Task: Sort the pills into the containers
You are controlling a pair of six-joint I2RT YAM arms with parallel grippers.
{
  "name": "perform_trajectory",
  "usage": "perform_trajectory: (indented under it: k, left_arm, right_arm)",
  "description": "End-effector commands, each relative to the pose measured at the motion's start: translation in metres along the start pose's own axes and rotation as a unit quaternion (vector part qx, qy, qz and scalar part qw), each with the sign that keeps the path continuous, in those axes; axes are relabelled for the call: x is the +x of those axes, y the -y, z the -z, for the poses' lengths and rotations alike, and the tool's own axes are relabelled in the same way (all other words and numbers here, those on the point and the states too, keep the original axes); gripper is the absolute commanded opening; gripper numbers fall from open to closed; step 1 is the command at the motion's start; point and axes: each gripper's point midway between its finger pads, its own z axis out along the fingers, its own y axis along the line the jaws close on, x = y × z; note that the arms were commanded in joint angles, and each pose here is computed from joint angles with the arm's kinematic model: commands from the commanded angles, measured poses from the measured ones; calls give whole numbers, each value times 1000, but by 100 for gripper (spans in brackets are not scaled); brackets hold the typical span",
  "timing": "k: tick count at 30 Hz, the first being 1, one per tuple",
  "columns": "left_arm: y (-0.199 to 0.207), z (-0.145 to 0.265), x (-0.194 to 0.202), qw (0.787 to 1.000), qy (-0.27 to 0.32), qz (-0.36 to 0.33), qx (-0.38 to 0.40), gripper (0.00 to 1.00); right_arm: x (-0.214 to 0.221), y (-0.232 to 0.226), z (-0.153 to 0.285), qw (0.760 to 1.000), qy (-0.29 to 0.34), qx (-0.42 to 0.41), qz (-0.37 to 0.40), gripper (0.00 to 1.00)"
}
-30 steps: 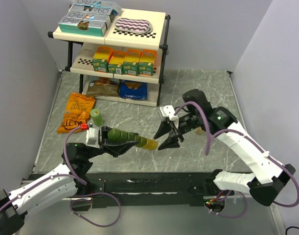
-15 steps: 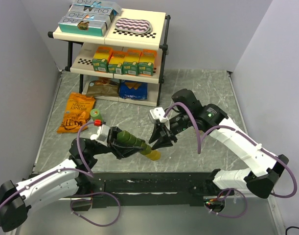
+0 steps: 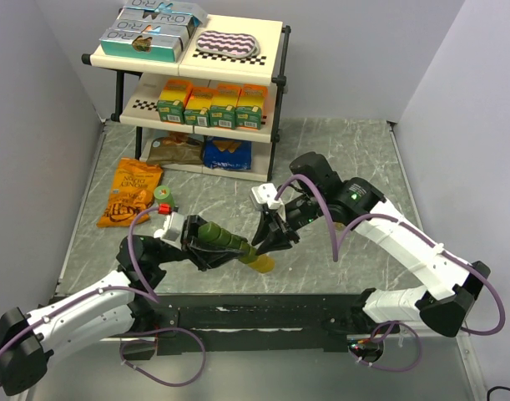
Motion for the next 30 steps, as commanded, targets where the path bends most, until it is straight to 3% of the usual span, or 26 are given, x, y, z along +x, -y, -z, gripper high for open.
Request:
perform_trajectory:
  k: [1, 7, 10, 20, 30]
  left_arm:
    - [10, -6, -29, 999, 40, -30, 21, 1]
    - [19, -7, -30, 997, 47, -27, 50, 1]
    - [23, -6, -33, 996, 58, -26, 63, 1]
    - [34, -7, -56, 990, 113, -27, 85, 1]
    - [36, 6, -72, 982, 175, -16, 68, 1]
  right_arm:
    - [-4, 3, -5, 1000, 6, -3, 6, 31]
    - [-4, 7, -9, 1000, 0, -5, 4, 12]
    - [1, 13, -10, 1000, -8, 10, 4, 8]
    - [7, 46, -10, 995, -20, 102, 6, 1]
    - [4, 107, 14, 961, -37, 273, -12, 0]
